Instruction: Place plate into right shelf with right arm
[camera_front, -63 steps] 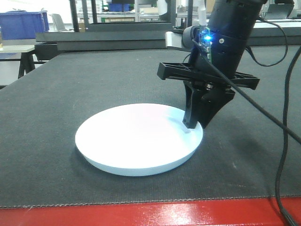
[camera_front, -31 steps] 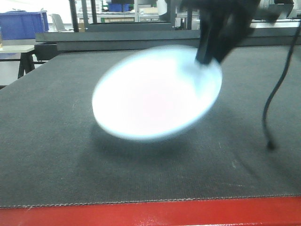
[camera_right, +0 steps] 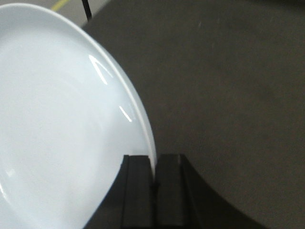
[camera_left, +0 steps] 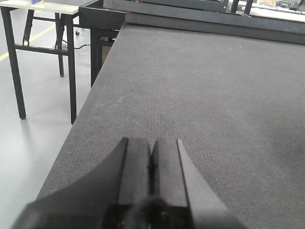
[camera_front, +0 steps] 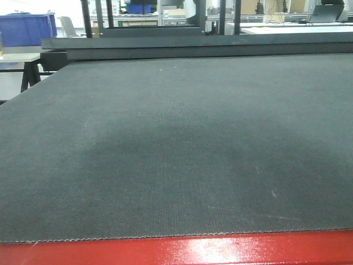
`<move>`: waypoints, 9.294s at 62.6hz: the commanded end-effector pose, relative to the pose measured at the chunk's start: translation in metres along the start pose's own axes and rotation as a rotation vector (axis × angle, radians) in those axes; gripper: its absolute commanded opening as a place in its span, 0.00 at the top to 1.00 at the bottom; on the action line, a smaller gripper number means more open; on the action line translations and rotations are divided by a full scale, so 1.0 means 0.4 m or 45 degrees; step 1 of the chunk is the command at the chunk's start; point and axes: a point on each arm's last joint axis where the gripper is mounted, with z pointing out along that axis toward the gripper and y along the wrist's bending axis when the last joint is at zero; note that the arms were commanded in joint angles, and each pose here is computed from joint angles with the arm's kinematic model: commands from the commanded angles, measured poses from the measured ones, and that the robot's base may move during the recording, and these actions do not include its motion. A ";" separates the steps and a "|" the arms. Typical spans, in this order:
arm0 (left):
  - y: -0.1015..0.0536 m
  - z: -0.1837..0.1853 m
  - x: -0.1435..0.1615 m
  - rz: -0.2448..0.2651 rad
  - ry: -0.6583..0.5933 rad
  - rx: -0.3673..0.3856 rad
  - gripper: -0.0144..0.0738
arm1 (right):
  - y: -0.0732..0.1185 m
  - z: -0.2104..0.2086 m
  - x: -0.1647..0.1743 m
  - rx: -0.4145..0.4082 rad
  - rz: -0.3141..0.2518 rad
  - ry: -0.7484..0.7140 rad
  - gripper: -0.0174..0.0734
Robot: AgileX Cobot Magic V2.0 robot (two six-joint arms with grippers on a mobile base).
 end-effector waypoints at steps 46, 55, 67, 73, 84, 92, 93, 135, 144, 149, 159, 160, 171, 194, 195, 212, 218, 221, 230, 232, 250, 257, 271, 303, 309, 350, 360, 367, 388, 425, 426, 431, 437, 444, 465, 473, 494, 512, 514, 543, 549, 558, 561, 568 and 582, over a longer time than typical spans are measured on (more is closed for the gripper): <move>-0.002 -0.001 -0.013 -0.007 -0.109 0.015 0.89 | -0.013 -0.317 0.329 0.034 -0.080 -0.849 0.75; -0.002 -0.001 -0.013 -0.007 -0.109 0.015 0.89 | -0.014 -0.310 0.334 0.035 -0.079 -0.835 0.75; -0.002 -0.001 -0.013 -0.007 -0.109 0.015 0.89 | -0.014 -0.308 0.335 0.035 -0.079 -0.831 0.75; -0.002 -0.001 -0.013 -0.007 -0.109 0.015 0.89 | -0.014 -0.307 0.336 0.035 -0.079 -0.828 0.75; -0.002 -0.001 -0.013 -0.007 -0.109 0.015 0.89 | -0.014 -0.307 0.336 0.035 -0.079 -0.828 0.75; -0.002 -0.001 -0.013 -0.007 -0.109 0.015 0.89 | -0.014 -0.307 0.336 0.035 -0.079 -0.828 0.75; -0.002 -0.001 -0.013 -0.007 -0.109 0.015 0.89 | -0.014 -0.307 0.336 0.035 -0.079 -0.828 0.75; -0.002 -0.001 -0.013 -0.007 -0.109 0.015 0.89 | -0.014 -0.307 0.336 0.035 -0.079 -0.828 0.75; -0.002 -0.001 -0.013 -0.007 -0.109 0.015 0.89 | -0.014 -0.307 0.336 0.035 -0.079 -0.828 0.75; -0.002 -0.001 -0.013 -0.007 -0.109 0.015 0.89 | -0.014 -0.307 0.336 0.035 -0.079 -0.828 0.75; -0.002 -0.001 -0.013 -0.007 -0.109 0.015 0.89 | -0.014 -0.307 0.336 0.035 -0.079 -0.828 0.75; -0.002 -0.001 -0.013 -0.007 -0.109 0.015 0.89 | -0.014 -0.307 0.336 0.035 -0.079 -0.828 0.75; -0.002 -0.001 -0.013 -0.007 -0.109 0.015 0.89 | -0.014 -0.307 0.336 0.035 -0.079 -0.828 0.75; -0.002 -0.001 -0.013 -0.007 -0.109 0.015 0.89 | -0.014 -0.307 0.336 0.035 -0.079 -0.828 0.75; -0.002 -0.001 -0.013 -0.007 -0.109 0.015 0.89 | -0.014 -0.307 0.336 0.035 -0.079 -0.828 0.75; -0.002 -0.001 -0.013 -0.007 -0.109 0.015 0.89 | -0.014 -0.307 0.336 0.035 -0.079 -0.830 0.75; -0.002 -0.001 -0.013 -0.007 -0.109 0.015 0.89 | -0.014 -0.307 0.336 0.035 -0.079 -0.830 0.75; -0.002 -0.001 -0.013 -0.007 -0.109 0.015 0.89 | -0.014 -0.307 0.336 0.035 -0.079 -0.830 0.75; -0.002 -0.001 -0.013 -0.007 -0.109 0.015 0.89 | -0.014 -0.307 0.336 0.035 -0.079 -0.830 0.75; -0.002 -0.001 -0.013 -0.007 -0.109 0.015 0.89 | -0.014 -0.307 0.336 0.035 -0.079 -0.831 0.75; -0.002 -0.001 -0.013 -0.007 -0.109 0.015 0.89 | -0.014 -0.307 0.336 0.035 -0.079 -0.831 0.75; -0.002 -0.001 -0.013 -0.007 -0.109 0.015 0.89 | -0.014 -0.307 0.336 0.035 -0.079 -0.831 0.75; -0.002 -0.001 -0.013 -0.007 -0.109 0.015 0.89 | -0.014 -0.307 0.335 0.035 -0.079 -0.832 0.75; -0.002 -0.001 -0.013 -0.007 -0.109 0.013 0.89 | -0.014 -0.307 0.335 0.035 -0.079 -0.833 0.75; -0.002 -0.001 -0.013 -0.007 -0.109 0.013 0.89 | -0.014 -0.307 0.335 0.035 -0.079 -0.833 0.75; -0.002 -0.001 -0.013 -0.007 -0.109 0.013 0.89 | -0.014 -0.307 0.335 0.035 -0.079 -0.833 0.75; -0.002 -0.001 -0.013 -0.007 -0.109 0.013 0.89 | -0.014 -0.307 0.335 0.035 -0.079 -0.833 0.75; -0.002 -0.001 -0.013 -0.007 -0.109 0.013 0.89 | -0.014 -0.307 0.335 0.035 -0.079 -0.833 0.75; -0.002 -0.001 -0.013 -0.007 -0.109 0.013 0.89 | -0.014 -0.307 0.335 0.035 -0.079 -0.833 0.75; -0.002 -0.001 -0.013 -0.007 -0.109 0.013 0.89 | -0.014 -0.307 0.335 0.035 -0.079 -0.833 0.75; -0.002 -0.001 -0.013 -0.007 -0.109 0.013 0.89 | -0.014 -0.307 0.335 0.035 -0.079 -0.833 0.75; -0.002 -0.001 -0.013 -0.007 -0.109 0.013 0.89 | -0.014 -0.307 0.335 0.035 -0.079 -0.833 0.75; -0.002 -0.001 -0.013 -0.007 -0.109 0.013 0.89 | -0.014 -0.307 0.335 0.035 -0.079 -0.833 0.75; -0.002 -0.001 -0.013 -0.007 -0.109 0.013 0.89 | -0.014 -0.307 0.335 0.035 -0.079 -0.833 0.75; -0.002 -0.001 -0.013 -0.007 -0.109 0.013 0.89 | -0.014 -0.307 0.335 0.035 -0.079 -0.833 0.75; -0.002 -0.001 -0.013 -0.007 -0.109 0.013 0.89 | -0.014 -0.307 0.335 0.035 -0.079 -0.833 0.75; -0.002 -0.001 -0.013 -0.007 -0.109 0.013 0.89 | -0.012 -0.323 0.314 0.030 -0.080 -0.983 0.75; -0.002 -0.001 -0.013 -0.007 -0.109 0.013 0.89 | -0.012 -0.281 0.239 -0.057 0.103 -1.107 0.75; -0.002 -0.001 -0.013 -0.007 -0.109 0.013 0.89 | -0.012 -0.267 0.225 -0.059 0.117 -1.101 0.75; -0.002 -0.001 -0.013 -0.007 -0.109 0.013 0.89 | 0.011 -0.036 -0.054 -0.105 0.146 -0.951 0.75; -0.002 -0.001 -0.013 -0.007 -0.109 0.013 0.89 | 0.037 0.039 -0.107 -0.157 0.144 -0.931 0.75; -0.002 -0.001 -0.013 -0.007 -0.109 0.013 0.89 | 0.073 0.154 -0.158 -0.205 0.142 -0.927 0.75; -0.002 -0.001 -0.013 -0.007 -0.109 0.013 0.89 | 0.082 0.201 -0.167 -0.211 0.142 -0.915 0.75; -0.002 -0.001 -0.013 -0.007 -0.109 0.013 0.89 | 0.102 0.291 -0.184 -0.224 0.143 -0.913 0.75; -0.002 -0.001 -0.013 -0.007 -0.109 0.013 0.89 | 0.133 0.435 -0.172 -0.239 0.140 -0.856 0.75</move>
